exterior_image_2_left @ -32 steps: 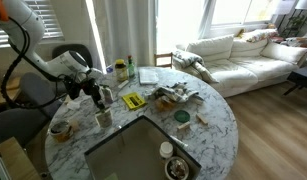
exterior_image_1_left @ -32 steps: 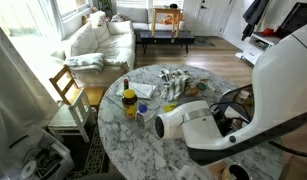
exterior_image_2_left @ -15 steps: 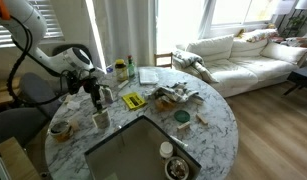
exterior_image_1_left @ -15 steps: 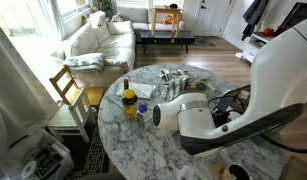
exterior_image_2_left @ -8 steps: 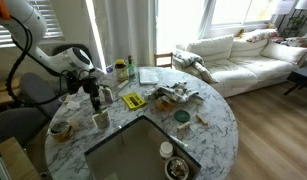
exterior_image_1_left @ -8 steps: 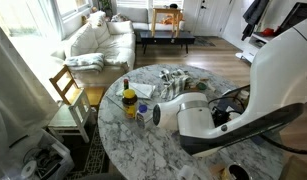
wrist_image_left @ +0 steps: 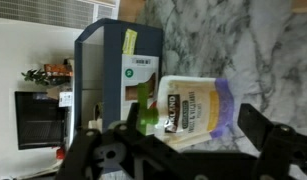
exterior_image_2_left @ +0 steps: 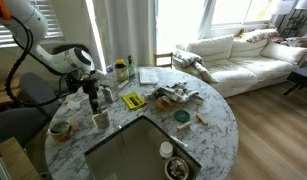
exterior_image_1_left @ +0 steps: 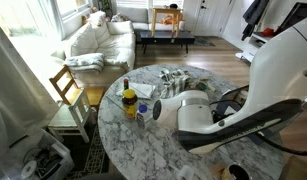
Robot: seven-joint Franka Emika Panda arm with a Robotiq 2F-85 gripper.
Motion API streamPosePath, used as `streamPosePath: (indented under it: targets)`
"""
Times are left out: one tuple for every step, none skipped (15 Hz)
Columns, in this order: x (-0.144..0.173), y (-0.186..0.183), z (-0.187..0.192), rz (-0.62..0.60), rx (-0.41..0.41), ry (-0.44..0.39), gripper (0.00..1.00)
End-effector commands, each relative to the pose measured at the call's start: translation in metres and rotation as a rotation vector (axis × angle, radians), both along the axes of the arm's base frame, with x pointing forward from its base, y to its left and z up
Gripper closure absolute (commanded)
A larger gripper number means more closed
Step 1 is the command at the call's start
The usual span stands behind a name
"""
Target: Put the two sachets in an upright position
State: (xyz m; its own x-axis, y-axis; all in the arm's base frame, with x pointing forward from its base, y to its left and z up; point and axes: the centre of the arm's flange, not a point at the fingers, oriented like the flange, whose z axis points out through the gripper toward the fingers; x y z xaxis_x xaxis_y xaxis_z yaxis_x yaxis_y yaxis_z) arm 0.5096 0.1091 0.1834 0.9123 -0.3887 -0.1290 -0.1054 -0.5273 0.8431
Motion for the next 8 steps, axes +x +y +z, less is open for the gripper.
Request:
streamPosePath:
  targets:
    - [-0.005, -0.017, 0.058, -0.086, 0.135, -0.041, 0.0]
    - [-0.004, -0.022, 0.072, -0.103, 0.152, -0.063, 0.0]
    - [-0.001, -0.027, 0.088, -0.119, 0.168, -0.086, 0.0]
    - [0.002, -0.03, 0.105, -0.13, 0.183, -0.112, 0.0]
    - [0.003, -0.035, 0.118, -0.138, 0.191, -0.137, 0.0]
    - [0.004, -0.037, 0.131, -0.143, 0.206, -0.157, 0.0]
    - [0.005, -0.039, 0.144, -0.149, 0.223, -0.174, 0.0]
    - [0.005, -0.042, 0.154, -0.155, 0.242, -0.19, 0.0]
